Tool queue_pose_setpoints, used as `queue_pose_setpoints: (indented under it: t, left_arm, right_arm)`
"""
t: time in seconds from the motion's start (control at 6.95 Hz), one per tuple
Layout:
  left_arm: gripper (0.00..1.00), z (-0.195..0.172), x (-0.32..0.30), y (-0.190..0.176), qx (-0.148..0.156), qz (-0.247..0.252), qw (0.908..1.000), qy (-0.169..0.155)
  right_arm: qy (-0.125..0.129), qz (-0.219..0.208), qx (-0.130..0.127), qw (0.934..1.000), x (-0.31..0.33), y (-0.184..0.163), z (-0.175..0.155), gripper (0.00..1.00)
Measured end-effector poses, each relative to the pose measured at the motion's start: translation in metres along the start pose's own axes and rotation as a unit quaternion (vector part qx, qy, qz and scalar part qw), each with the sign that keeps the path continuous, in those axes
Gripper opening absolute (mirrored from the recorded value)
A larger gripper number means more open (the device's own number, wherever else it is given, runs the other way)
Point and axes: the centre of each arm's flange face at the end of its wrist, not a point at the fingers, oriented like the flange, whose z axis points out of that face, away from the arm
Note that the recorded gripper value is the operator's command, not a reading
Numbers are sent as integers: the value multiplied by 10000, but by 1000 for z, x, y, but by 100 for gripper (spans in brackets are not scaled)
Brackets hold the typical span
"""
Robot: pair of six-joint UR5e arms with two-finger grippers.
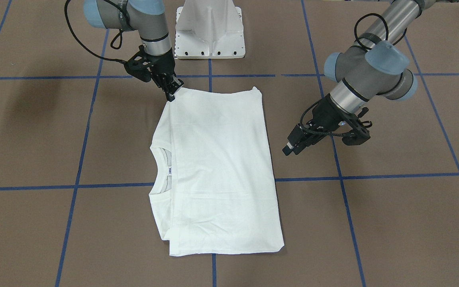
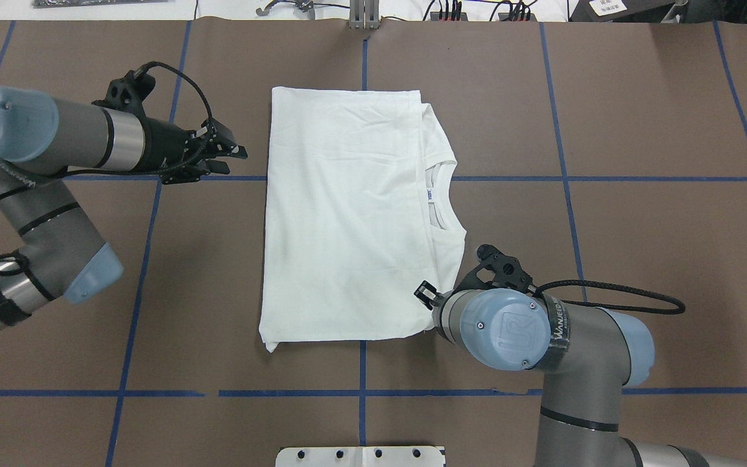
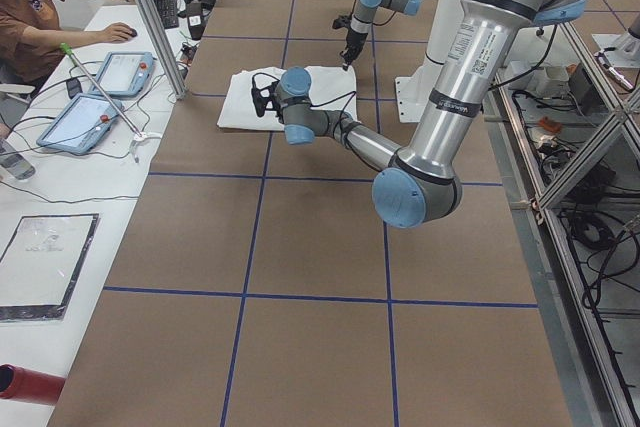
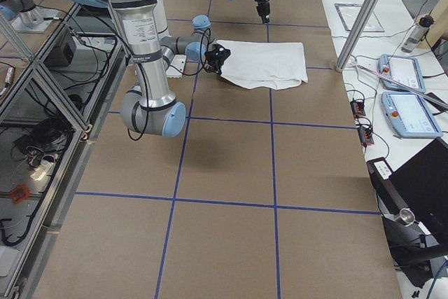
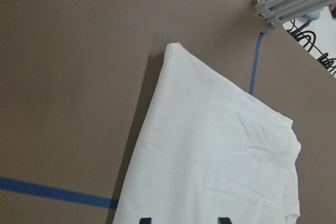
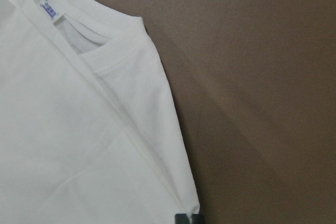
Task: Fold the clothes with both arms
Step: 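Lower the left gripper to the other near corner and grasp it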
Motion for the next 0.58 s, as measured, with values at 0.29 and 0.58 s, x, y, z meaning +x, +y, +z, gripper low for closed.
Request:
queue_pose_setpoints:
  t: [0.29,0.58]
  left_arm:
    - [54,-7,-12,51,-95,-290,9995,18]
    - [54,8,-11,93,-47,-501,9985,-221]
  right_arm:
    - [-1,-9,-34,10000,6,-1,-5,0]
    - [-14,-23,-64,10000,15,-4,-13,0]
